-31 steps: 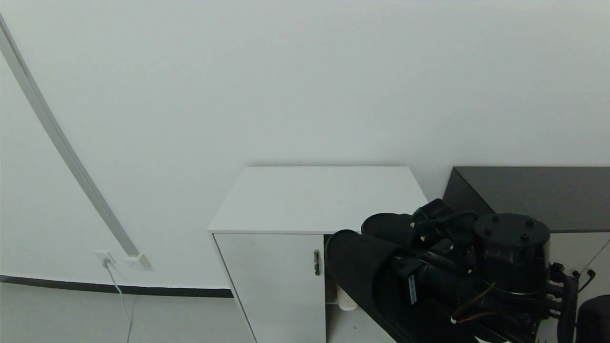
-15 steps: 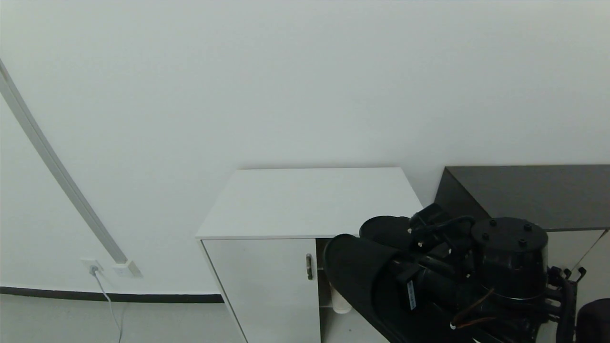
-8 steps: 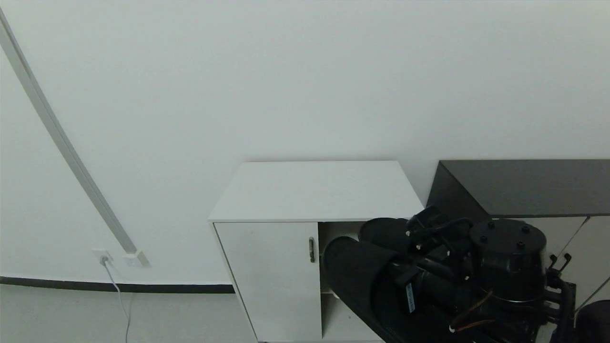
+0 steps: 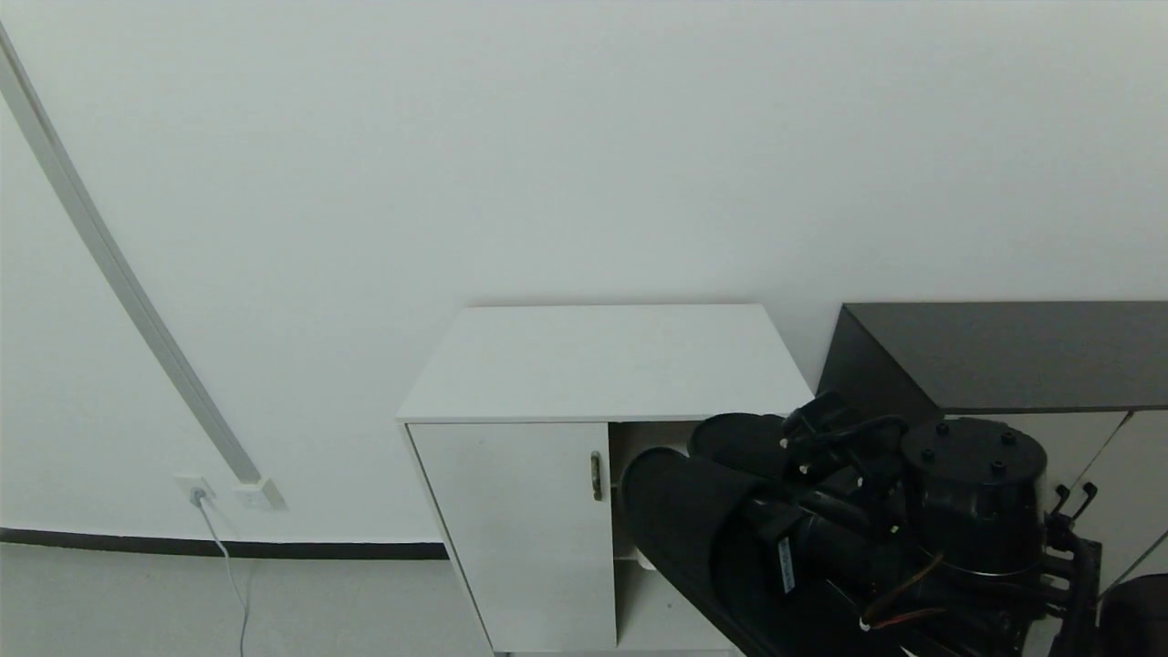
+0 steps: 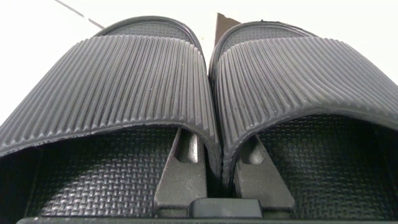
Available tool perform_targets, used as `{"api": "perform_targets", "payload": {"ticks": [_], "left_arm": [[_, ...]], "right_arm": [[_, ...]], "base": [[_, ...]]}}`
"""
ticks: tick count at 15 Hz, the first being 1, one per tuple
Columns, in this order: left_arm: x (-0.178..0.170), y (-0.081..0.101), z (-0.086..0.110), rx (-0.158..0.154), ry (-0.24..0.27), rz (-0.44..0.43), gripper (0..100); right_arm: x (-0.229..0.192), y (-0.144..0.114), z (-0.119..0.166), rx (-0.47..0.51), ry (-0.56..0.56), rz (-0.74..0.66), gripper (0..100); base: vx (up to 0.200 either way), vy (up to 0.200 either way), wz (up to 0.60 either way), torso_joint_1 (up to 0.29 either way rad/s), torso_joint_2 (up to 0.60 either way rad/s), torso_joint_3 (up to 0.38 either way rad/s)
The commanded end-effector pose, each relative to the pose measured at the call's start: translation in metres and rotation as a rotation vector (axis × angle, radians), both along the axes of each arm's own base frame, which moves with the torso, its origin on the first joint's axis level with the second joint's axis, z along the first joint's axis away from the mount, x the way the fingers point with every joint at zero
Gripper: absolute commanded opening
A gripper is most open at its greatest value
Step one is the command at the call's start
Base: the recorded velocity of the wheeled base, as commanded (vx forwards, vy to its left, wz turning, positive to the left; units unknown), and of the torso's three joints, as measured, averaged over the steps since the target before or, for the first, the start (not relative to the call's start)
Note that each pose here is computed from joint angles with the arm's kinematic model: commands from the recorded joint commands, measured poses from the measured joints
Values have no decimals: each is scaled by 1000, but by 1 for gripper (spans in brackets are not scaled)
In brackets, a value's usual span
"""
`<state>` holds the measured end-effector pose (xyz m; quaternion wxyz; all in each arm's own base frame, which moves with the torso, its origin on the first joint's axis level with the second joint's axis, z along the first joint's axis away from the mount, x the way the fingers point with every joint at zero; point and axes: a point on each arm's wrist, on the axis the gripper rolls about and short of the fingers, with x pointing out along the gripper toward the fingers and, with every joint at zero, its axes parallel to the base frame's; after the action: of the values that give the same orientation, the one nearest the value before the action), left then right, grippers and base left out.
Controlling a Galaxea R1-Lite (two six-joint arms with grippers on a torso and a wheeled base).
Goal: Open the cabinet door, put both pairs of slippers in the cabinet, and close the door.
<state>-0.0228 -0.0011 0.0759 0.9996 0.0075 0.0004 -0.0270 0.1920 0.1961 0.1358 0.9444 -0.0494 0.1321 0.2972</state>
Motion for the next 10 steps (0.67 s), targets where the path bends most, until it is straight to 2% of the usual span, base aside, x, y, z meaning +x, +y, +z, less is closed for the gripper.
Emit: {"api": "perform_targets", "payload": {"ticks": [1,10], "left_arm": [[0,0,0,0,2,0,0],[0,0,0,0,2,0,0]], "right_arm": [[2,2,-5,2,-2,-4,0],[0,0,-13,-6,5,-5,0]], "base": [[0,0,0,-144,325,168],[0,0,0,-156,364,204]]}}
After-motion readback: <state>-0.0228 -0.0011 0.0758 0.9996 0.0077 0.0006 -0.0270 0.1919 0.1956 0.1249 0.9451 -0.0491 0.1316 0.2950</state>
